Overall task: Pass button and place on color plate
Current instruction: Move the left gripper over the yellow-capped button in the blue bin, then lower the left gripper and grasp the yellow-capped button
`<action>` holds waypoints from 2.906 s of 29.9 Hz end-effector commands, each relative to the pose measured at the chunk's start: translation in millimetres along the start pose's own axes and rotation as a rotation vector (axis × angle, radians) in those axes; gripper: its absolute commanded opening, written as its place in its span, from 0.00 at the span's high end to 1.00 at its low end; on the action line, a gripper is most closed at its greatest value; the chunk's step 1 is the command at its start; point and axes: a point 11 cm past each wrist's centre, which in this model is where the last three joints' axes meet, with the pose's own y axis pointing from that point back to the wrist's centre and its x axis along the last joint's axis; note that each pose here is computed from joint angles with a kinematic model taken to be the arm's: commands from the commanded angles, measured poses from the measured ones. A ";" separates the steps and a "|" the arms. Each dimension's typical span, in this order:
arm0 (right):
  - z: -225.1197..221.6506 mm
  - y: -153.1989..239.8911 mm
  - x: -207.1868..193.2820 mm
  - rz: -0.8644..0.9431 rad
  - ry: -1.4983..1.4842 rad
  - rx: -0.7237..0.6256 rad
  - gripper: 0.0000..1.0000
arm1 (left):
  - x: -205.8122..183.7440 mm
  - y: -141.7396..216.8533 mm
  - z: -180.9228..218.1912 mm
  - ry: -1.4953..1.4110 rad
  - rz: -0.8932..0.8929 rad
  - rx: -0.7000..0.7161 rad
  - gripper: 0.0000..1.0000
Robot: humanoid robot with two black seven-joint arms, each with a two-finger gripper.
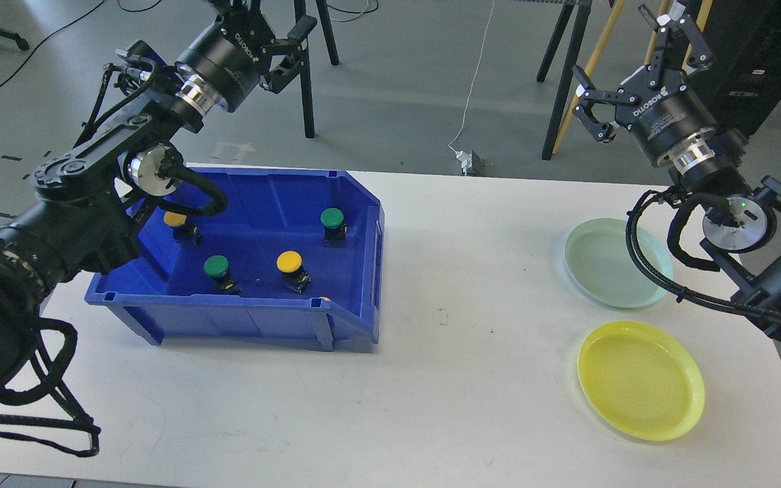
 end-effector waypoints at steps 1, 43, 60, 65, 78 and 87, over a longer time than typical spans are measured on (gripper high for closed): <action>4.0 2.0 2.7 0.009 -0.007 -0.003 0.01 | 0.7 -0.4 3.3 0.008 0.003 -0.011 0.00; -56.6 35.5 56.3 0.164 0.059 0.122 0.01 | -83.0 40.4 -45.0 -1.514 -1.261 1.056 0.00; -51.3 41.4 61.1 0.178 0.058 0.108 0.01 | -46.0 64.7 -119.2 -1.484 -1.231 1.174 0.00; -50.3 41.9 61.7 0.180 0.057 0.106 0.01 | -39.2 72.8 -125.7 -1.469 -1.224 1.195 0.00; -47.5 46.0 64.7 0.189 0.054 0.101 0.01 | -16.8 86.9 -136.7 -1.484 -1.198 1.254 0.00; -46.1 46.8 65.3 0.191 0.051 0.101 0.01 | -14.7 101.7 -148.4 -1.468 -1.234 1.277 0.03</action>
